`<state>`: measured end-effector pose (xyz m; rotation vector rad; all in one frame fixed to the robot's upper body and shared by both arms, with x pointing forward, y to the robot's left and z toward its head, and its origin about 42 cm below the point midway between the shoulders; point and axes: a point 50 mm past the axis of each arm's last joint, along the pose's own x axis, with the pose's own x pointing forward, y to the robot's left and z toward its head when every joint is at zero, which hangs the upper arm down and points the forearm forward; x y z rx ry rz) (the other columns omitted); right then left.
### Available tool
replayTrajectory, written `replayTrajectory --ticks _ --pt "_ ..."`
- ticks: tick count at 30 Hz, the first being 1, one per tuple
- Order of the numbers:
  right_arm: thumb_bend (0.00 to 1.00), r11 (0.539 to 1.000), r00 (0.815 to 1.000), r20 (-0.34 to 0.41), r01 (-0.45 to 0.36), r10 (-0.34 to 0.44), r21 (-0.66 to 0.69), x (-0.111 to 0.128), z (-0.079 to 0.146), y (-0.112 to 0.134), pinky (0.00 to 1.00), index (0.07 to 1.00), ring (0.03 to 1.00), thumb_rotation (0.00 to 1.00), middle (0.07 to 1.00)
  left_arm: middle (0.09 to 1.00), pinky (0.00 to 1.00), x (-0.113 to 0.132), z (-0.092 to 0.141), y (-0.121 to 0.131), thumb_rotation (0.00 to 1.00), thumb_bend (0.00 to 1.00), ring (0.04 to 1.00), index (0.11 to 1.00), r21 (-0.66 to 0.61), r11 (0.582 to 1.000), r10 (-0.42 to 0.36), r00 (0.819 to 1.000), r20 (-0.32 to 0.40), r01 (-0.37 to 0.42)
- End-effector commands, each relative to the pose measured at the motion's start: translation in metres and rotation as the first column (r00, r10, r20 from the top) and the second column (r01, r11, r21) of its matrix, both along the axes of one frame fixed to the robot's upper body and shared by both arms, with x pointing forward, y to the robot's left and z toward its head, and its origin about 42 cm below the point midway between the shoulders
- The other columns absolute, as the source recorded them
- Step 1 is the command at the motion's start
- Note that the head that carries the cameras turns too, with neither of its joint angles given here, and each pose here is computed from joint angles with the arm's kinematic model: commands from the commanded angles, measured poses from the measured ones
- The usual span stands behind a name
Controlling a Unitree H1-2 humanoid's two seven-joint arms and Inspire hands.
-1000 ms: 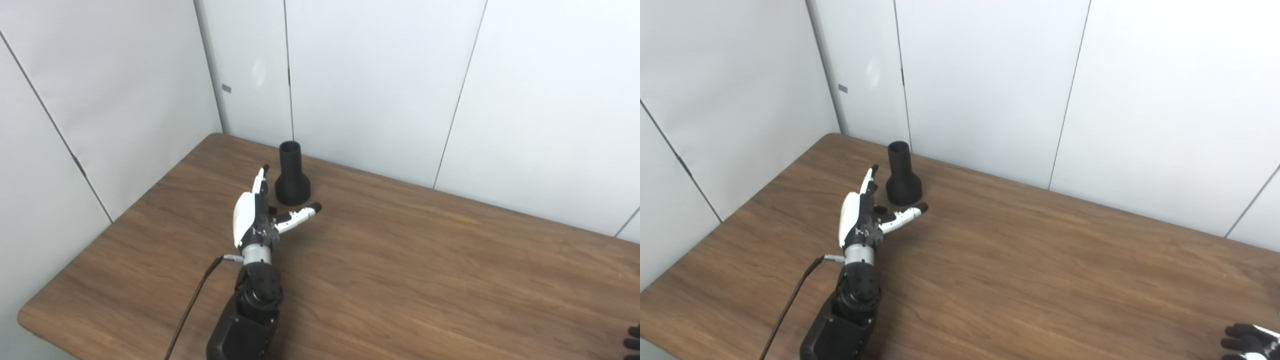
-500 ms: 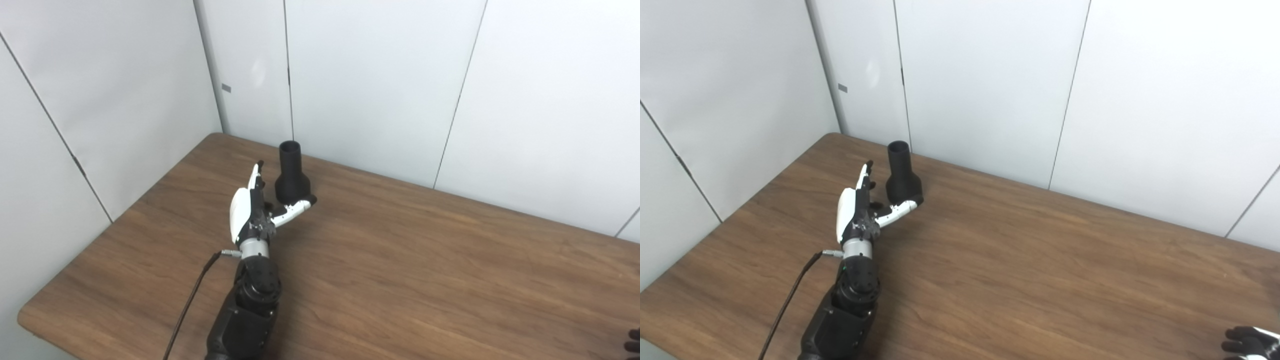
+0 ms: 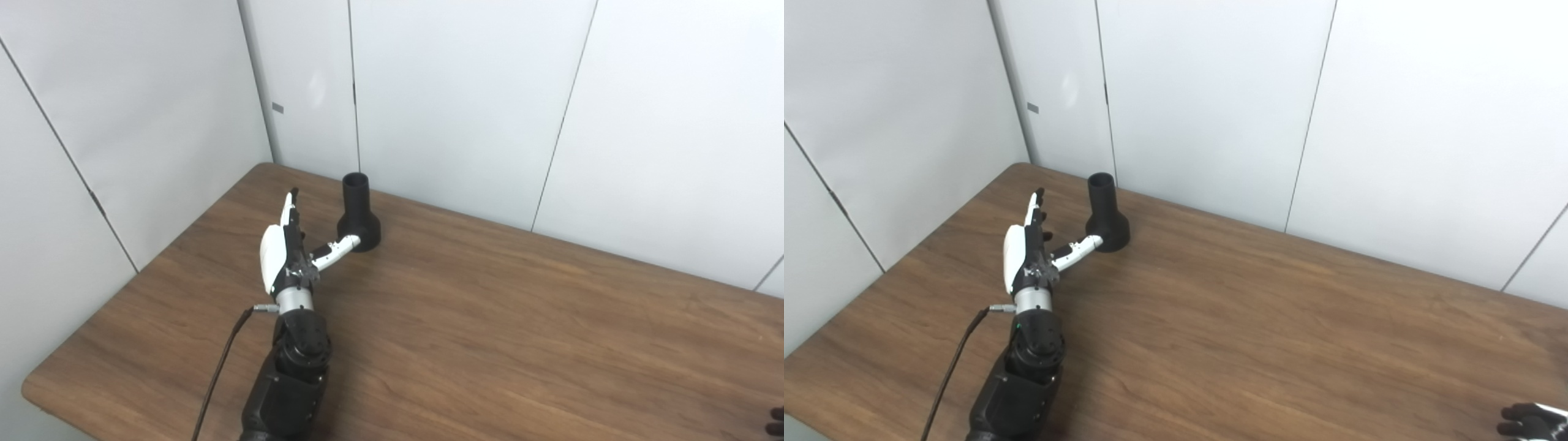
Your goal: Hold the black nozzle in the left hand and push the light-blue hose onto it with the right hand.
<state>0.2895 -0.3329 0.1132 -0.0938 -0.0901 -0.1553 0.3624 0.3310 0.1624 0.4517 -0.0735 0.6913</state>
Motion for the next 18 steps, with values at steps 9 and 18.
replayTrajectory --ticks 9,18 --pt "0.91 1.000 1.000 0.018 0.005 -0.004 -0.010 -0.002 0.003 -0.003 0.37 0.500 0.504 0.63 0.544 0.892 0.66 0.012 0.014 0.007 0.32 1.00 0.815 0.932 0.150 0.986 -0.059 0.996 -0.074 0.070" --pt "0.94 1.000 1.000 0.026 0.002 -0.002 -0.003 -0.004 0.004 -0.004 0.37 0.494 0.496 0.63 0.536 0.910 0.67 0.020 0.007 0.009 0.34 1.00 0.830 0.905 0.171 0.975 -0.093 0.958 -0.272 0.144"
